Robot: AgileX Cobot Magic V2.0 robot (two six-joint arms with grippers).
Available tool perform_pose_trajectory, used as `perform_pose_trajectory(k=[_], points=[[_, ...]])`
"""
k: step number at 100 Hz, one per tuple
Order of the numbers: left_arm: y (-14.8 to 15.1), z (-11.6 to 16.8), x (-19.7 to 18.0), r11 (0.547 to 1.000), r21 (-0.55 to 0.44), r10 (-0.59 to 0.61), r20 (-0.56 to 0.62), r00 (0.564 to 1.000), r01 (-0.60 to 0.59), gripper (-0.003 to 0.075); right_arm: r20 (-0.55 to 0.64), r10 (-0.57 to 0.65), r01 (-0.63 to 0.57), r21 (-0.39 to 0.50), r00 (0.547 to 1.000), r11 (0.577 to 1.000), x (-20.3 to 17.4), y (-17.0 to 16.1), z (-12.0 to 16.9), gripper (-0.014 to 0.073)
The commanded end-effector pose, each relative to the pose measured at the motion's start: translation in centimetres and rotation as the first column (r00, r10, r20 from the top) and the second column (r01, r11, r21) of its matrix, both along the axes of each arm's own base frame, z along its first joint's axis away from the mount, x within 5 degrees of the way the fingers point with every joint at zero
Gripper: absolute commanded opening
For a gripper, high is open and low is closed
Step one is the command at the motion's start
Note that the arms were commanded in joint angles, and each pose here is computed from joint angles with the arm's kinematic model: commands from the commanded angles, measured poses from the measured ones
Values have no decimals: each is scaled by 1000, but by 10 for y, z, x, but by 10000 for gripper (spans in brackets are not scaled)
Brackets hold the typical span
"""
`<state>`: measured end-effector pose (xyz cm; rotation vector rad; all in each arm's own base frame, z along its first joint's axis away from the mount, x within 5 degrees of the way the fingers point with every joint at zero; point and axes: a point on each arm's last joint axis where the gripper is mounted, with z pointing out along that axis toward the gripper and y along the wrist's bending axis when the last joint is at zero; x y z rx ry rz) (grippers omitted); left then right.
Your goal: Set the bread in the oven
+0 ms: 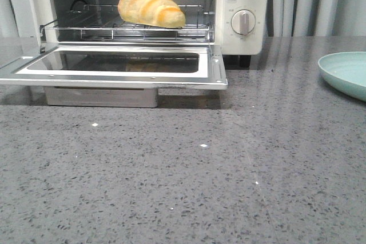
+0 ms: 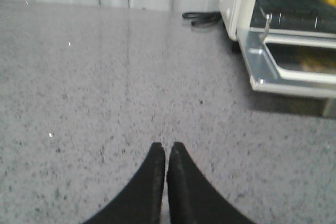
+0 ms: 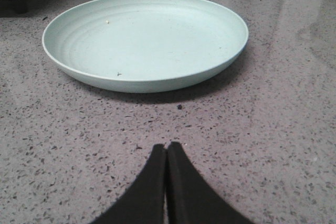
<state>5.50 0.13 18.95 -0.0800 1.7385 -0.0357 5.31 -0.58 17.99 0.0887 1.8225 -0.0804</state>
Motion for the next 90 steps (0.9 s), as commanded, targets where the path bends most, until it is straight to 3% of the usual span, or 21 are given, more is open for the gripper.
perform_pose_trajectory(k=[1, 7, 35, 90], points=[[-1, 2, 0, 1000, 14, -21, 95, 995, 20, -21, 19, -2, 2, -8, 1000, 1000, 0, 0, -5, -57], [-1, -3, 0, 999, 15, -29, 38, 999, 28, -21, 19, -2, 2, -8, 1000, 1000, 0, 0, -5, -57], [-2, -6, -1, 998, 40, -50, 0, 999, 50, -21, 19, -2, 2, -8, 1000, 1000, 0, 0, -5, -57], [-2, -6, -1, 998, 36, -50, 0, 999, 50, -21, 19, -2, 2, -8, 1000, 1000, 0, 0, -5, -57]])
